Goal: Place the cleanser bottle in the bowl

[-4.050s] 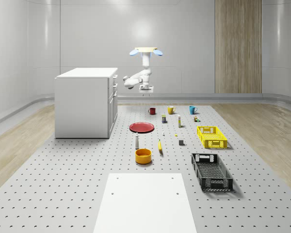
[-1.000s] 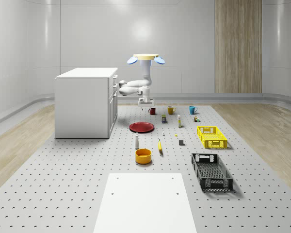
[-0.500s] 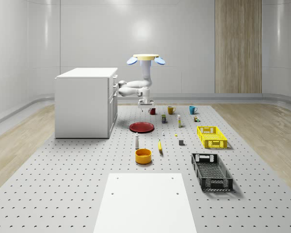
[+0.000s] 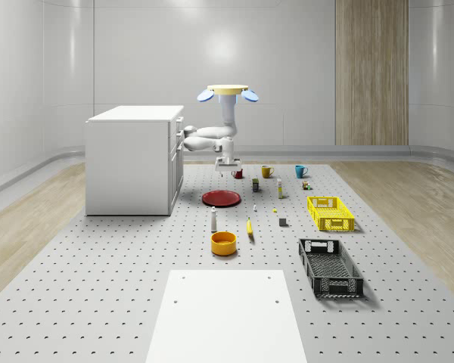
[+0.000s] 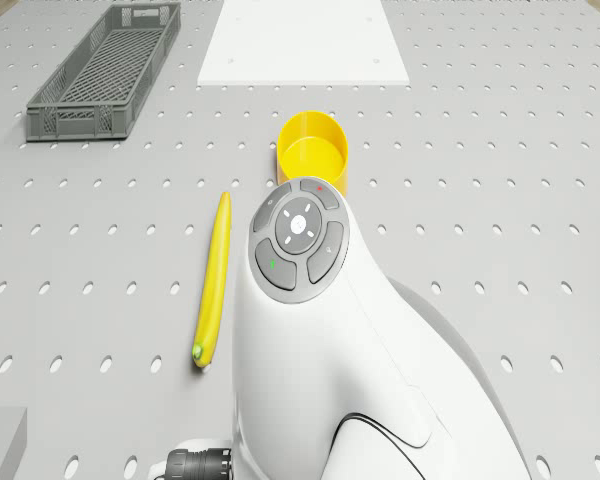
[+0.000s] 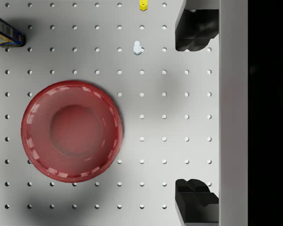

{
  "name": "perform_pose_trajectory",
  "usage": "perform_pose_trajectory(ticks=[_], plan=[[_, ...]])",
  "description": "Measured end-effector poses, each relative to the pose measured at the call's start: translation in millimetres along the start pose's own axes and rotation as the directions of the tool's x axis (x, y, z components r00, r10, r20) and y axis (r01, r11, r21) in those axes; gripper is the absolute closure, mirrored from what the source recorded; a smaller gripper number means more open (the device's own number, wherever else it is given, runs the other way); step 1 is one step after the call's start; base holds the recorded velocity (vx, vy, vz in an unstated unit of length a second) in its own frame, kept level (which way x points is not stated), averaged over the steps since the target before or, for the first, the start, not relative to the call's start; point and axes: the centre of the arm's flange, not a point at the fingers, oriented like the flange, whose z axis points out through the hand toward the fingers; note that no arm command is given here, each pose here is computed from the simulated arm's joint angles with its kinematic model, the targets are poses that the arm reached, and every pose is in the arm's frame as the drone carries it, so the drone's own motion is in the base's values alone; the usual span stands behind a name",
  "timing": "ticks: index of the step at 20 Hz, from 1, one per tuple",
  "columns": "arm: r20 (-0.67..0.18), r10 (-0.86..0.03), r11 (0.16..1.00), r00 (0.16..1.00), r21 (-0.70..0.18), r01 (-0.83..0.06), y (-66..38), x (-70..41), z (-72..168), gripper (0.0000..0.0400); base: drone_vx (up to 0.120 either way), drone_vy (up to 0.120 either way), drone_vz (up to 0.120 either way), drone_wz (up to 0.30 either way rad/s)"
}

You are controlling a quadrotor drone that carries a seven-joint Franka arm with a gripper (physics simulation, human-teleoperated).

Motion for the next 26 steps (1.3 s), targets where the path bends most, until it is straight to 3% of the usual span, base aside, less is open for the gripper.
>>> perform_pose_trajectory(ticks=[10,15,26], plan=[[0.0,0.0,1.0,1.0,0.0,0.0,0.0,0.0,0.0,0.0,0.12,0.0,-0.028,0.0],[0.0,0.0,1.0,1.0,0.0,0.0,0.0,0.0,0.0,0.0,0.12,0.0,-0.096,0.0],[0.0,0.0,1.0,1.0,0.0,0.0,0.0,0.0,0.0,0.0,0.12,0.0,0.0,0.0]])
